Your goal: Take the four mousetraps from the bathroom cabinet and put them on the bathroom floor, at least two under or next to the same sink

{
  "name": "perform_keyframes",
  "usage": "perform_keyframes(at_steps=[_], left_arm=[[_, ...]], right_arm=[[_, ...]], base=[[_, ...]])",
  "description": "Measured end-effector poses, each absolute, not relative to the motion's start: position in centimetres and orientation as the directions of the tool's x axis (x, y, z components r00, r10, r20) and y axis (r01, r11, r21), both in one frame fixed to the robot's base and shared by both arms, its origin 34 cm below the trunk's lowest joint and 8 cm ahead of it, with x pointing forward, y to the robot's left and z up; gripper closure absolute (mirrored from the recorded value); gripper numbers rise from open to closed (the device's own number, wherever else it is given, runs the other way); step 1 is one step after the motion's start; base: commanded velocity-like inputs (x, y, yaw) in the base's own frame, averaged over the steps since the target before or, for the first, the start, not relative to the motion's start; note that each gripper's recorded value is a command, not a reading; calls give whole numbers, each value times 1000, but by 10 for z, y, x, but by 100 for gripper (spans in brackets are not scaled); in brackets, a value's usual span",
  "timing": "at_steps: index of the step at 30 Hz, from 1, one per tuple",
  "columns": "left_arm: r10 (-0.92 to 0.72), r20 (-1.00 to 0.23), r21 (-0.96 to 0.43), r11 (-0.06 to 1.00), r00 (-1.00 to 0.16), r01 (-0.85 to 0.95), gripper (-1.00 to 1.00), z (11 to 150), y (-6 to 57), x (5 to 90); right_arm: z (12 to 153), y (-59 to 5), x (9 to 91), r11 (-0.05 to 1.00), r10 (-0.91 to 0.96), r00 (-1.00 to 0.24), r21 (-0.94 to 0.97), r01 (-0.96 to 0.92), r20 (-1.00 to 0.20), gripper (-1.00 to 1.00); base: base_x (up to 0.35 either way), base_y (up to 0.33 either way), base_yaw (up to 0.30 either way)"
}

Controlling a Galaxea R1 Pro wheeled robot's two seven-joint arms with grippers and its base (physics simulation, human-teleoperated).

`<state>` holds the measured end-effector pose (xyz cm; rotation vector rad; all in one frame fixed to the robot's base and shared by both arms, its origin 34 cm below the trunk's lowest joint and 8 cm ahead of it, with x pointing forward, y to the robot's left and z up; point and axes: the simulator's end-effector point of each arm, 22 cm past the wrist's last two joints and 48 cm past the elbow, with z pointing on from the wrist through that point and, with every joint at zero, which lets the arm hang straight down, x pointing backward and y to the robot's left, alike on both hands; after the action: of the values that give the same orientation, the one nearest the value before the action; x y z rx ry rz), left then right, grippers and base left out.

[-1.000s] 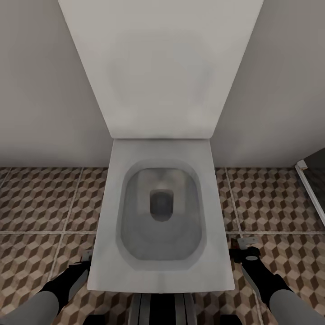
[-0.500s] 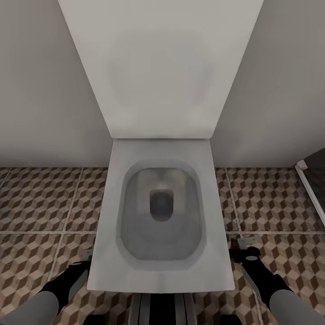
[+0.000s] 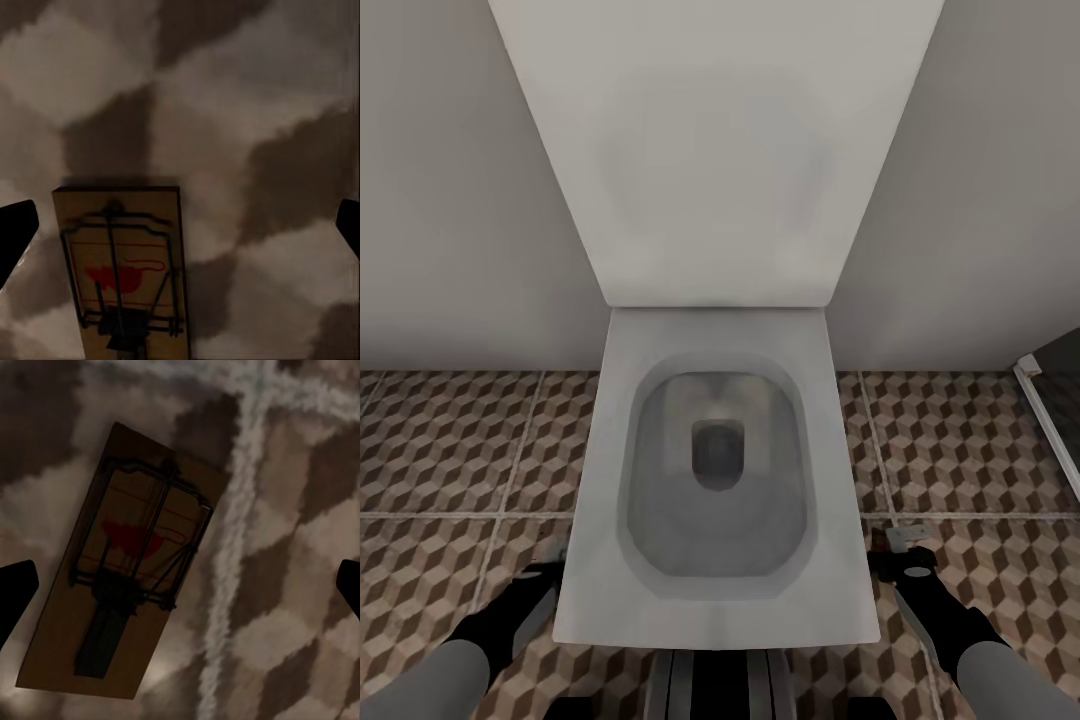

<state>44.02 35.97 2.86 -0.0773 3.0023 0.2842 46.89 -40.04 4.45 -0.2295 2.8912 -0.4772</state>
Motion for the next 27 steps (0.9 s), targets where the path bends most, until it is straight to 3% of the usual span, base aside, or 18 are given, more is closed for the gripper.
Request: perform_keyframes(at_steps=[14, 27], left_arm=[[-28, -204, 162, 985, -979, -62, -100, 37, 351, 474], [-30, -206, 161, 985, -978, -64, -100, 37, 349, 476]], right_arm=[[44, -401, 469, 936, -184, -968, -332, -119, -173, -100], [44, -401, 468, 936, -183, -968, -332, -118, -172, -100]], base=[[-16, 0, 0], [-279, 0, 0]])
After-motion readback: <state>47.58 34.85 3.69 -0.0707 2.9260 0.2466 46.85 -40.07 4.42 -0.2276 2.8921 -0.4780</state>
